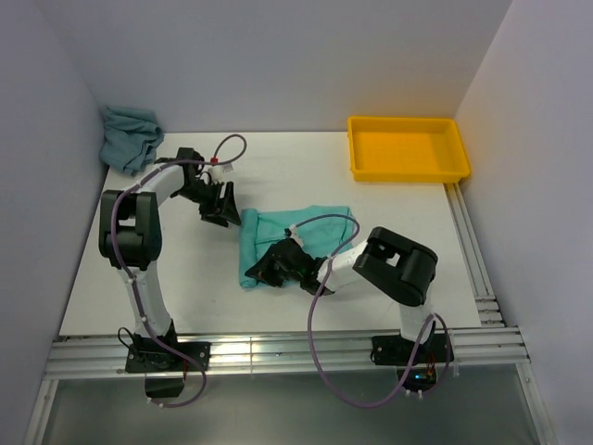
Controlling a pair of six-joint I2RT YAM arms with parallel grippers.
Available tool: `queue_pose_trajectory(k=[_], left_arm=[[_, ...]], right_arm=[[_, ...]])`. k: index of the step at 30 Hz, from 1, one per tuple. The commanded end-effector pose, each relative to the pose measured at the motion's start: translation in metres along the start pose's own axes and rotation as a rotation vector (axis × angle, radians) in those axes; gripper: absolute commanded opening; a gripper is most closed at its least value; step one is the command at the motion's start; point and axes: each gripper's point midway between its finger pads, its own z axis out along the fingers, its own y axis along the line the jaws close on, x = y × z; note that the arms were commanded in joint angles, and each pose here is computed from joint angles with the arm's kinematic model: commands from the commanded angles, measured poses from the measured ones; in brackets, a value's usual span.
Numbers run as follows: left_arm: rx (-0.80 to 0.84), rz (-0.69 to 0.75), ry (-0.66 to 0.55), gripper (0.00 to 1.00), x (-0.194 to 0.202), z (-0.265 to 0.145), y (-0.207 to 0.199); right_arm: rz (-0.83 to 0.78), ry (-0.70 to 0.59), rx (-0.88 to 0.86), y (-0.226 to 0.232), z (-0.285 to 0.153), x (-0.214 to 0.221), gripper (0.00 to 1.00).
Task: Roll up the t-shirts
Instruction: Roll the tshirt
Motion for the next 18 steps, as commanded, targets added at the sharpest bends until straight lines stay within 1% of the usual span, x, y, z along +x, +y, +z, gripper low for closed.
queue_pose_trajectory(k=[1,5,6,7,9,11,14,15,17,18], left_arm=[[0.101,0.025,0.02,0.65,0.017,0.002,-0.011],[0.132,-0.009,0.011,0.65,0.022,0.018,-0.006],[0.139,-0.032,0.021,0.64,0.026,0.023,-0.003],[0.146,-0.061,0.023,0.64,0.026,0.027,-0.003],[0.17,-0.082,0.021,0.62,0.027,0.034,-0.001],[0.169,-0.146,0.019,0.6,0.024,0.037,-0.001],[0.119,-0.165,-0.006,0.54,0.018,0.037,0.004],[0.095,-0.16,-0.02,0.49,0.014,0.034,0.005],[0.01,-0.156,-0.02,0.42,0.013,0.033,0.012],[-0.015,-0.143,-0.026,0.37,0.011,0.031,0.012]], right_arm=[[0.099,0.058,-0.172,0.019,-0.001,0.002,0.2],[0.155,0.088,-0.242,0.022,0.001,0.005,0.2],[0.178,0.102,-0.241,0.017,0.004,0.008,0.2],[0.191,0.105,-0.285,0.023,0.001,0.008,0.2],[0.222,0.124,-0.304,0.02,0.003,0.011,0.2],[0.233,0.129,-0.328,0.021,0.001,0.012,0.19],[0.232,0.135,-0.325,0.018,0.0,0.014,0.2],[0.219,0.128,-0.327,0.02,-0.001,0.013,0.22],[0.188,0.122,-0.252,0.011,0.004,0.015,0.25],[0.162,0.115,-0.236,0.018,0.001,0.016,0.29]])
